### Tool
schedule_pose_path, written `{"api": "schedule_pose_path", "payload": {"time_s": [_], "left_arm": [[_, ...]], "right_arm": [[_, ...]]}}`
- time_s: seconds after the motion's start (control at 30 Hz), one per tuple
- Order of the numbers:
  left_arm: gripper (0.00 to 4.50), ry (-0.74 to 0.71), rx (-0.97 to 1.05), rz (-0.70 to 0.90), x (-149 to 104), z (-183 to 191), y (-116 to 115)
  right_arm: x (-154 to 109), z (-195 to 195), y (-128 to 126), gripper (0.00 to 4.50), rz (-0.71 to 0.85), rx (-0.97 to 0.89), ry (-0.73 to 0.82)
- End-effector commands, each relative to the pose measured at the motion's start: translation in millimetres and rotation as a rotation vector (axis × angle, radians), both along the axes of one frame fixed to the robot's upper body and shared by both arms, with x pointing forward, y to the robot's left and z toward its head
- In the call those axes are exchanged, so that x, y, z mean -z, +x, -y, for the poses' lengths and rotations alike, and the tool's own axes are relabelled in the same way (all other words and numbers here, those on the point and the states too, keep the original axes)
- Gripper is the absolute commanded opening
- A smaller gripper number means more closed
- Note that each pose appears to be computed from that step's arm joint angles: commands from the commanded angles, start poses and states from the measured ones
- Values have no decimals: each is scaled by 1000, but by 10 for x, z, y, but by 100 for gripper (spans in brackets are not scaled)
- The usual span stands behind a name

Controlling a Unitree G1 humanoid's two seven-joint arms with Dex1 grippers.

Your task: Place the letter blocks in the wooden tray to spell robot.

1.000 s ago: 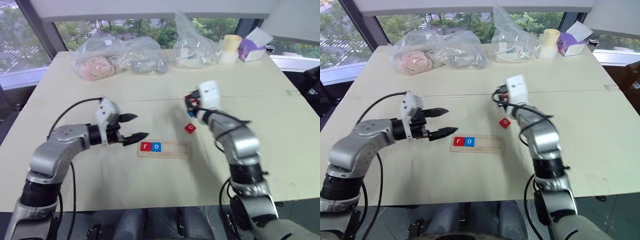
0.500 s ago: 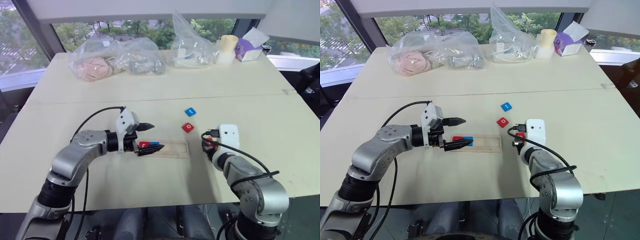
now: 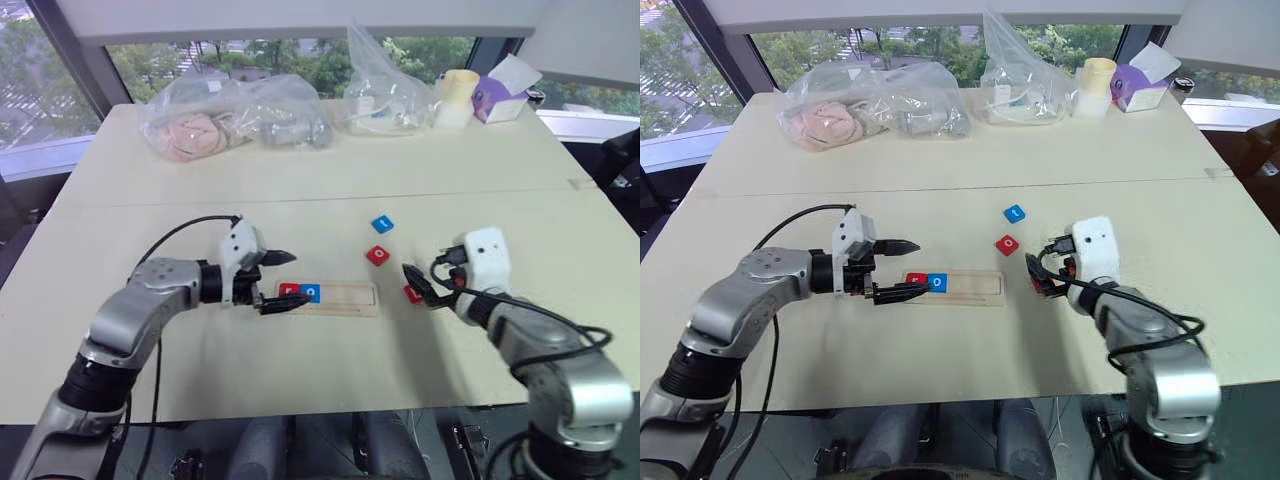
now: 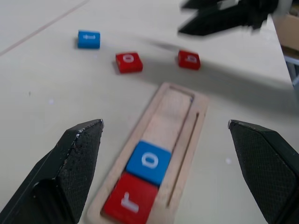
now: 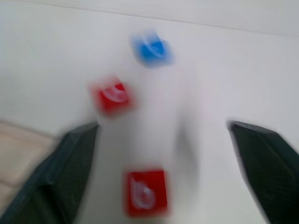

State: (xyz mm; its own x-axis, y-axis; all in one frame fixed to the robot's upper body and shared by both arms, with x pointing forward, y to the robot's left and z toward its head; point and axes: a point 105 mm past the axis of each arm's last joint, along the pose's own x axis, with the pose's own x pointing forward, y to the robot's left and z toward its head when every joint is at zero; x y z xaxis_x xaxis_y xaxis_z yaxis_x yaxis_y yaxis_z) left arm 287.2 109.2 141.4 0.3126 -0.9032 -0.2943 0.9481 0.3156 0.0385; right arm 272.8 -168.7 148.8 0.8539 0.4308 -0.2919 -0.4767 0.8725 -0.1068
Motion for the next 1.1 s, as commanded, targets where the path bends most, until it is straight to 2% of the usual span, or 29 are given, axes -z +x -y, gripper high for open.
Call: {"api": "schedule_pose_path", "payload": {"time_s": [0.03, 0.17, 0.27, 0.5, 0.73, 0.83, 1.0, 1.1], "left_arm": [[450, 22, 55, 47, -143, -97, -15], [450, 59, 83, 50, -159, -179, -40], [450, 70, 73, 64, -197, -221, -49], [450, 50, 10, 57, -187, -216, -140], [450, 42, -36, 44, -173, -216, -214], [450, 45, -54, 49, -175, -232, -200], [450, 67, -92, 54, -152, -297, -182], [450, 78, -109, 55, -155, -354, -178]], "right_arm": [[-76, 175, -56, 446, 50, -241, -58], [133, 435, -68, 446, 9, -397, -215], [290, 638, 70, 446, -2, -493, -352], [493, 610, 350, 446, -9, -648, -391], [567, 480, 423, 446, -22, -796, -409], [559, 409, 444, 363, 12, -859, -424], [535, 379, 434, 129, 23, -902, -452], [380, 329, 439, 115, 39, -864, -409]]}}
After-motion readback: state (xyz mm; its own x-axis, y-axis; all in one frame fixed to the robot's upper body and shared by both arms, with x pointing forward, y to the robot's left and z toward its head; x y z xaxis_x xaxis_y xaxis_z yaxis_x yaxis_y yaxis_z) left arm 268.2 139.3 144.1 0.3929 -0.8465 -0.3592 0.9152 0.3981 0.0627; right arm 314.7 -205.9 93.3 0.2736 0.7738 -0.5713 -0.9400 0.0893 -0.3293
